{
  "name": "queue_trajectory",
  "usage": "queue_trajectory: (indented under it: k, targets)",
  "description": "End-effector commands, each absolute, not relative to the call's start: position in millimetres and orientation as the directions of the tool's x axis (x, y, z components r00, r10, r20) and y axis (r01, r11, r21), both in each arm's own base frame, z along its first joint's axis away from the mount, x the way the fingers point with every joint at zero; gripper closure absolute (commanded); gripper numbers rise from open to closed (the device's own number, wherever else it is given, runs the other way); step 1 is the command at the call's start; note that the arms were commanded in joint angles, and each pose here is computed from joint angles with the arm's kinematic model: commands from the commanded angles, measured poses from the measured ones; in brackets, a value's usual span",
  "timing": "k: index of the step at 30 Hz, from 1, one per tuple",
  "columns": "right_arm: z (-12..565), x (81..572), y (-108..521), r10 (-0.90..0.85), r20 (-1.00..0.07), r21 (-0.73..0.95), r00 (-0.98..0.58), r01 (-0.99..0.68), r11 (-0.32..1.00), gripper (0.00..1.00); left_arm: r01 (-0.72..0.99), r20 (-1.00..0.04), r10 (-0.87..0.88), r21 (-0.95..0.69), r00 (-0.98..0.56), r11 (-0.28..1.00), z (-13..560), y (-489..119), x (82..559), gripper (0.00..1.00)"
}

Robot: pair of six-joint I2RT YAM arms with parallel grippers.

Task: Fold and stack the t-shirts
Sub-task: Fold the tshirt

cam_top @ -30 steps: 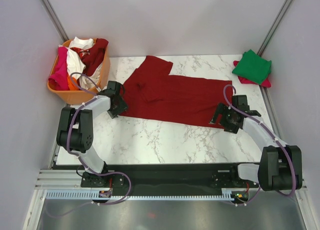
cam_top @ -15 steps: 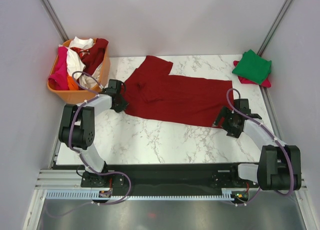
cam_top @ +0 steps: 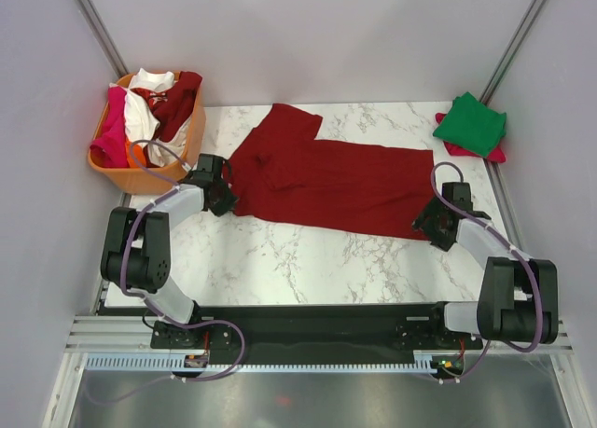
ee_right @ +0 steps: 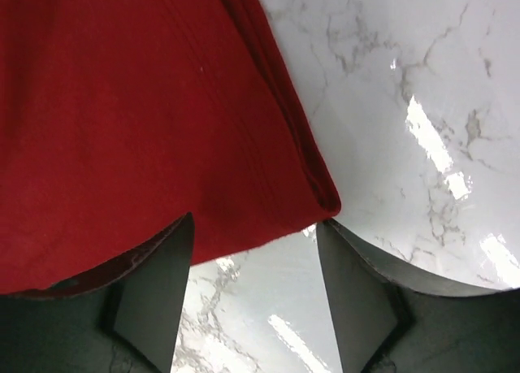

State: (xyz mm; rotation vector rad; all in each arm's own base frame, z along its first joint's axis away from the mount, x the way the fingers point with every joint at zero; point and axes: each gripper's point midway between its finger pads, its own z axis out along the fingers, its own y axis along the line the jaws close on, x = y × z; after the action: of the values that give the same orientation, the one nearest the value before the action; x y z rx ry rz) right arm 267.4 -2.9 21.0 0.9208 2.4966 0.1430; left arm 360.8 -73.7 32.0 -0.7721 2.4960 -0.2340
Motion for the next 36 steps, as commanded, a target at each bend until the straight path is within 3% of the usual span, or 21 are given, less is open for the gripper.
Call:
queue_trajectory:
  k: [1, 2, 3, 5, 6, 8, 15, 21, 23, 25, 26, 28, 29, 30, 31, 32, 35, 36]
  targets:
    - [6.1, 269.4, -10.8, 0.654, -0.400, 0.238, -0.643, 0.616, 0.751, 0.31, -0.455, -0.438, -0.562, -0.330, -0.702, 0.827, 42.8, -76.1, 359.4, 0.98]
    - [6.0, 271.4, -12.3, 0.658, -0.404, 0.244, -0.635, 0.619, 0.747, 0.35, -0.455, -0.440, -0.563, -0.333, -0.699, 0.826, 45.5, -76.0, 358.2, 0.98]
    - [6.5, 272.7, -13.1, 0.658, -0.408, 0.247, -0.633, 0.617, 0.747, 0.52, -0.454, -0.439, -0.563, -0.335, -0.700, 0.826, 45.9, -75.8, 357.5, 0.98]
    - [9.8, 275.7, -13.0, 0.656, -0.413, 0.258, -0.632, 0.610, 0.749, 0.70, -0.447, -0.442, -0.562, -0.345, -0.699, 0.826, 51.1, -77.2, 355.7, 0.98]
    - [12.1, 276.6, -12.8, 0.656, -0.416, 0.265, -0.630, 0.606, 0.750, 0.86, -0.444, -0.439, -0.563, -0.350, -0.700, 0.825, 52.8, -77.7, 354.1, 0.98]
    - [17.2, 276.4, -14.1, 0.653, -0.419, 0.264, -0.631, 0.604, 0.752, 0.97, -0.437, -0.429, -0.564, -0.363, -0.705, 0.823, 55.3, -80.5, 349.0, 0.98]
    - [48.2, 264.3, -48.1, 0.652, -0.471, 0.177, -0.594, 0.661, 0.730, 1.00, -0.408, -0.435, -0.546, -0.374, -0.716, 0.833, 77.5, -87.1, 300.3, 0.98]
    - [68.7, 252.7, -39.5, 0.734, -0.412, 0.269, -0.540, 0.698, 0.664, 1.00, -0.419, -0.329, -0.562, -0.414, -0.759, 0.808, 71.2, -96.6, 242.0, 0.98]
    - [67.7, 245.8, -32.3, 0.747, -0.381, 0.285, -0.545, 0.700, 0.655, 0.91, -0.414, -0.314, -0.567, -0.437, -0.762, 0.798, 77.0, -99.2, 226.1, 0.98]
    - [70.1, 240.6, -25.3, 0.754, -0.359, 0.309, -0.550, 0.692, 0.652, 0.88, -0.418, -0.283, -0.574, -0.457, -0.768, 0.785, 76.6, -103.9, 211.2, 0.98]
    - [66.7, 233.2, -23.8, 0.758, -0.342, 0.300, -0.556, 0.699, 0.649, 0.73, -0.417, -0.276, -0.573, -0.461, -0.772, 0.783, 79.6, -104.0, 200.2, 0.98]
    - [71.4, 228.7, -20.0, 0.757, -0.345, 0.320, -0.555, 0.689, 0.651, 0.58, -0.441, -0.242, -0.595, -0.474, -0.767, 0.762, 78.5, -105.9, 186.2, 0.94]
    - [70.4, 223.0, -17.8, 0.760, -0.334, 0.319, -0.558, 0.691, 0.648, 0.33, -0.396, -0.258, -0.570, -0.503, -0.780, 0.768, 86.1, -115.5, 180.4, 0.72]
    - [76.9, 222.4, -16.2, 0.759, -0.348, 0.338, -0.550, 0.681, 0.649, 0.24, -0.406, -0.214, -0.578, -0.526, -0.788, 0.748, 87.4, -123.8, 171.7, 0.59]
    - [83.1, 223.1, -14.1, 0.756, -0.355, 0.356, -0.550, 0.668, 0.654, 0.17, -0.393, -0.195, -0.567, -0.545, -0.800, 0.741, 89.2, -131.2, 165.5, 0.29]
    - [91.0, 225.9, -13.2, 0.752, -0.372, 0.375, -0.545, 0.652, 0.659, 0.05, -0.386, -0.183, -0.566, -0.563, -0.804, 0.731, 92.5, -135.4, 162.0, 0.21]
    - [133.2, 247.2, -4.5, 0.715, -0.464, 0.484, -0.523, 0.525, 0.700, 0.02, -0.336, -0.247, -0.545, -0.568, -0.802, 0.751, 113.4, -132.8, 165.4, 0.13]
    - [146.7, 252.5, -0.4, 0.705, -0.488, 0.511, -0.514, 0.487, 0.708, 0.02, -0.306, -0.331, -0.535, -0.543, -0.778, 0.782, 130.1, -123.8, 177.0, 0.13]
